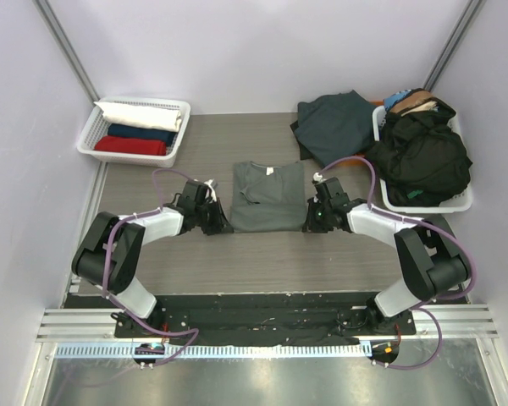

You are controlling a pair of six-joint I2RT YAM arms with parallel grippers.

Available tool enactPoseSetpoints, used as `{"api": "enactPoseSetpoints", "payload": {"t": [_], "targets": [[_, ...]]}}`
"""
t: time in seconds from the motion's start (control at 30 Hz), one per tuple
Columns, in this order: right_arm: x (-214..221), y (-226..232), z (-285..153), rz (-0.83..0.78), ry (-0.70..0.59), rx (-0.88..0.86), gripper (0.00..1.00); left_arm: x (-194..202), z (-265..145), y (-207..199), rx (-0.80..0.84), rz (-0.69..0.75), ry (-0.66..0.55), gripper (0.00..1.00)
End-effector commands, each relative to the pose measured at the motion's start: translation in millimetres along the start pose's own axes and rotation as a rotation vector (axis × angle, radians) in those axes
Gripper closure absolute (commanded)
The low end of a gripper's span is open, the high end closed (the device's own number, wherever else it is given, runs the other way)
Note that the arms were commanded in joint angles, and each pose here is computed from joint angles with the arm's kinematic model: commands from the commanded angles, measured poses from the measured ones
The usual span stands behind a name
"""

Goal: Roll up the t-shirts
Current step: Roll the T-shirt to the center of the board.

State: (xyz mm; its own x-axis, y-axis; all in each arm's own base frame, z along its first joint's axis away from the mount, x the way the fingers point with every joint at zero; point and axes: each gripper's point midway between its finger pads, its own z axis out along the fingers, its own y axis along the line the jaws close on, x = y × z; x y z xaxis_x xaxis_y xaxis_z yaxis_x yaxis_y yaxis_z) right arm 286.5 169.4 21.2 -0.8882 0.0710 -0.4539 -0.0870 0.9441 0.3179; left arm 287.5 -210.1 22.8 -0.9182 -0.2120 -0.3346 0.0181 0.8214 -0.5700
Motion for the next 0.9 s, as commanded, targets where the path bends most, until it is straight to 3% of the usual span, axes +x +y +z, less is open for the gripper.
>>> {"api": "enactPoseSetpoints", "payload": {"t": [0.0,0.5,0.87], "targets": [[-5.3,10.0,-15.3,-0.009,-0.042,-0.044,0.99,-0.8,-9.6,-8.7,0.029,0.025,-0.019,1.0],[49.7,21.2,-56.4,0.042,0.034,-0.163,0.99,45.9,-38.9,-12.8,0.095,-0.024,0.031,1.0],[33.4,31.0,-68.8,0.039,0.014,-0.173,0.99,29.6,-44.8,-38.8,0.139,-0.057,0.074,1.0]]}}
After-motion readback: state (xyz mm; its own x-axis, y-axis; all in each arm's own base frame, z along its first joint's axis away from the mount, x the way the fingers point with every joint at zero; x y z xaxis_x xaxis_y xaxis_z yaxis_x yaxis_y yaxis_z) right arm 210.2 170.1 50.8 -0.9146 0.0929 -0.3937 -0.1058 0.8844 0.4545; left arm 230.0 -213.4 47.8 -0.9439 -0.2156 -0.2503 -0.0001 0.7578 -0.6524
